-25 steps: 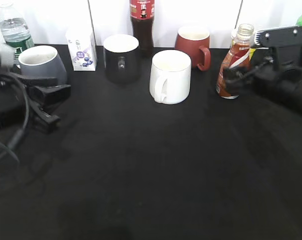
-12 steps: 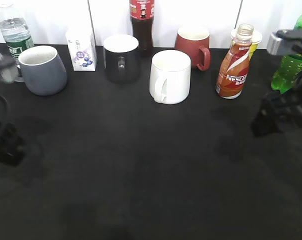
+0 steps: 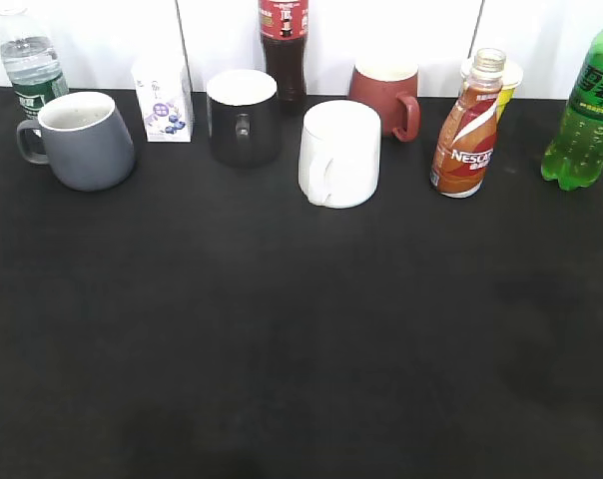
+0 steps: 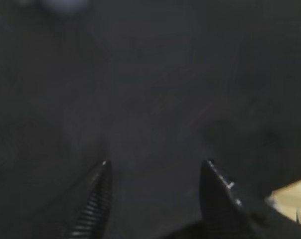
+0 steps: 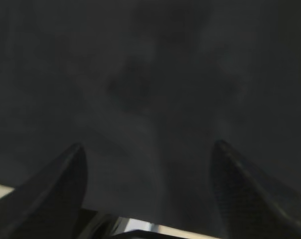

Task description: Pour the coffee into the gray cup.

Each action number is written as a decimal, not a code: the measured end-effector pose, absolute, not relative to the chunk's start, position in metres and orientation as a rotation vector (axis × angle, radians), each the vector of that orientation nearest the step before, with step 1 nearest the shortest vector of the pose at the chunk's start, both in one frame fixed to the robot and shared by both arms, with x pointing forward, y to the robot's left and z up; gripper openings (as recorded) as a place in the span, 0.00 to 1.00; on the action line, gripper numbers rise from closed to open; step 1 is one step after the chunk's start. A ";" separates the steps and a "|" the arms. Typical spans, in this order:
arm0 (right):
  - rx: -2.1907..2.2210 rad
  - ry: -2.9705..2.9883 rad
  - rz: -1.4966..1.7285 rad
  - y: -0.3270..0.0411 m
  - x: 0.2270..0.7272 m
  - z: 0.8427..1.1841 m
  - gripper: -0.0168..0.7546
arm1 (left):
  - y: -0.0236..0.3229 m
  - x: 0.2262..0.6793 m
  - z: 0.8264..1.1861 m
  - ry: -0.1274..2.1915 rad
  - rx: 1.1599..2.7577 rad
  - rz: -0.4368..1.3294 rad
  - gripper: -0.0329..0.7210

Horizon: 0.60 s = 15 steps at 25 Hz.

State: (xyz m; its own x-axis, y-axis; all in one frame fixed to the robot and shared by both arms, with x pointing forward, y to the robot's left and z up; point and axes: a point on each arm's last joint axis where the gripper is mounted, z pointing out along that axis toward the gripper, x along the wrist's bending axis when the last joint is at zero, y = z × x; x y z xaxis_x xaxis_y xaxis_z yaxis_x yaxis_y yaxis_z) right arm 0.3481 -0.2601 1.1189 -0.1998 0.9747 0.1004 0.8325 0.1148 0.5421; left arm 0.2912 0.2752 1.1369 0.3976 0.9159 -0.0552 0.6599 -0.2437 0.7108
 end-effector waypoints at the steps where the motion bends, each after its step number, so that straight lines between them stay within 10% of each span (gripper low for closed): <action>1: 1.739 2.053 0.791 -0.268 0.328 1.128 0.79 | 0.283 0.276 1.140 1.305 1.941 0.531 0.61; 7: 1.506 1.736 1.075 -0.310 0.231 1.125 0.79 | 0.299 0.241 1.121 1.244 1.852 0.585 0.61; 15: 1.474 1.897 0.983 -0.298 0.252 1.055 0.79 | 0.292 0.265 1.066 1.307 1.948 0.583 0.61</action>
State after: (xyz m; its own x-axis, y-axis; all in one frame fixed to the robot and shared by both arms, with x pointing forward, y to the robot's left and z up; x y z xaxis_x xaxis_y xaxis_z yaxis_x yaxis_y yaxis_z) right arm 0.2517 -0.2981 1.0547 -0.2563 0.9664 0.0190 0.5728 0.1360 0.8083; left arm 0.2652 0.2915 1.0657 0.3869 0.9219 -0.0187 0.6025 -0.2374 0.7620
